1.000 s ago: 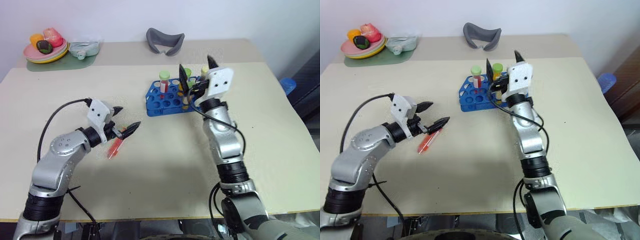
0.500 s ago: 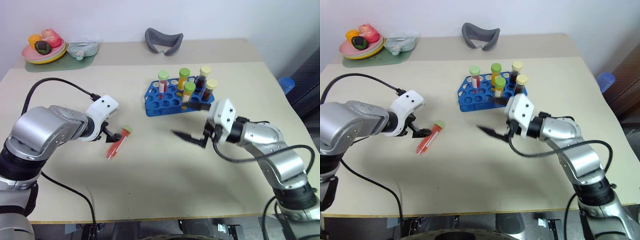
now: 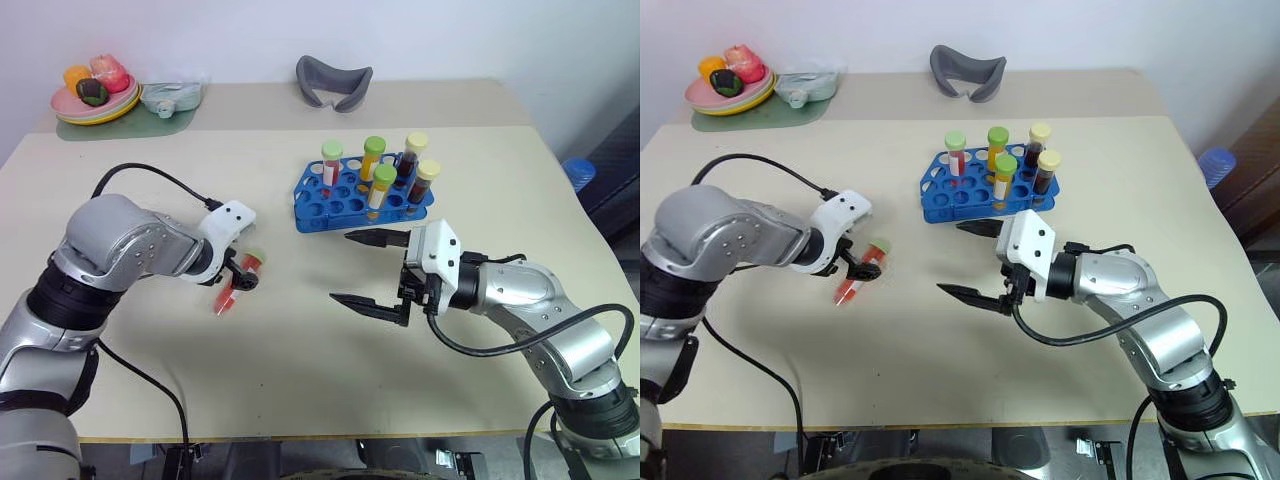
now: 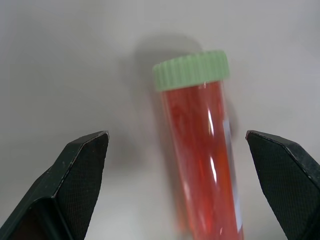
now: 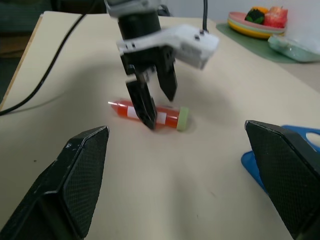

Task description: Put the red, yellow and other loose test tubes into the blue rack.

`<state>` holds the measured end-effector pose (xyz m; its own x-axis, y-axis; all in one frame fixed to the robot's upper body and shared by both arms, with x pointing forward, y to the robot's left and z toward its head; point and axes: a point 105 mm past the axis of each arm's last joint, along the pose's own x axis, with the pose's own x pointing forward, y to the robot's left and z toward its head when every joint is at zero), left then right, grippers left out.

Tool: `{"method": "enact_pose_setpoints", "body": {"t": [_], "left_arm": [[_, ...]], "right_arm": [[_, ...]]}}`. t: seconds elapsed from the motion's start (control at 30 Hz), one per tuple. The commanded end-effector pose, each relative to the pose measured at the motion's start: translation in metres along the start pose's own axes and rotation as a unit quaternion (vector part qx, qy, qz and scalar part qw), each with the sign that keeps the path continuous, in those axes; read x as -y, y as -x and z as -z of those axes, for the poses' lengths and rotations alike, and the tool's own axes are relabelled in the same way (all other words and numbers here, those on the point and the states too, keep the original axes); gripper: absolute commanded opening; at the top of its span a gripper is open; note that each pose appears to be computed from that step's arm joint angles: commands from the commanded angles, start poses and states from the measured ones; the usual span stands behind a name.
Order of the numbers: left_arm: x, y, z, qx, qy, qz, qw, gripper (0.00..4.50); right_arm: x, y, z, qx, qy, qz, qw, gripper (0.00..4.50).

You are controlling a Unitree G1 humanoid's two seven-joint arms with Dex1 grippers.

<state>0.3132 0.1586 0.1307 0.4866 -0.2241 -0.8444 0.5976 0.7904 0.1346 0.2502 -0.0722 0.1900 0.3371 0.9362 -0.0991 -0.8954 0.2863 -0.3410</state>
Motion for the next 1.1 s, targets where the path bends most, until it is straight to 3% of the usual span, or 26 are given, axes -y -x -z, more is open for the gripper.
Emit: {"method": "enact_pose_setpoints", "body": {"t": [0.03,0.13,0.33,0.63,0.77,0.9,1.03,1.1], "left_arm": [[0.000,0.002,-0.003,-0.002,-0.003,-0.009,1.000,4.50],[0.005,0.000,-0.001,-0.007,-0.006,-0.003,1.000,4.50],[0.001,0.001,0.001,-0.011,0.001,-0.016,1.000,1.81],[-0.001,0.001,-0.001,-0.010,0.008,-0.028,1.000,1.81],[-0.001,0.002,-0.002,-0.008,0.007,-0.033,0.999,0.82],[-0.007,0.007,-0.007,0.006,0.014,-0.047,0.999,0.81],[-0.009,0.025,-0.037,0.096,0.009,-0.072,0.993,0.81],[-0.001,0.048,-0.078,0.250,-0.010,-0.067,0.966,0.81]], "right_arm": [[-0.006,-0.003,-0.008,0.014,0.014,-0.006,1.000,4.44],[-0.007,-0.005,-0.008,0.015,0.014,-0.008,1.000,4.44],[-0.011,-0.008,-0.008,0.017,0.012,-0.014,1.000,4.50],[-0.010,-0.009,-0.009,0.019,0.014,-0.012,1.000,4.50],[-0.009,-0.009,-0.010,0.019,0.015,-0.010,1.000,4.50],[-0.009,-0.008,-0.009,0.017,0.014,-0.009,1.000,4.50],[-0.006,-0.003,-0.002,0.004,0.006,0.006,1.000,4.50],[0.001,0.006,0.008,-0.011,-0.018,0.041,0.999,4.50]]}}
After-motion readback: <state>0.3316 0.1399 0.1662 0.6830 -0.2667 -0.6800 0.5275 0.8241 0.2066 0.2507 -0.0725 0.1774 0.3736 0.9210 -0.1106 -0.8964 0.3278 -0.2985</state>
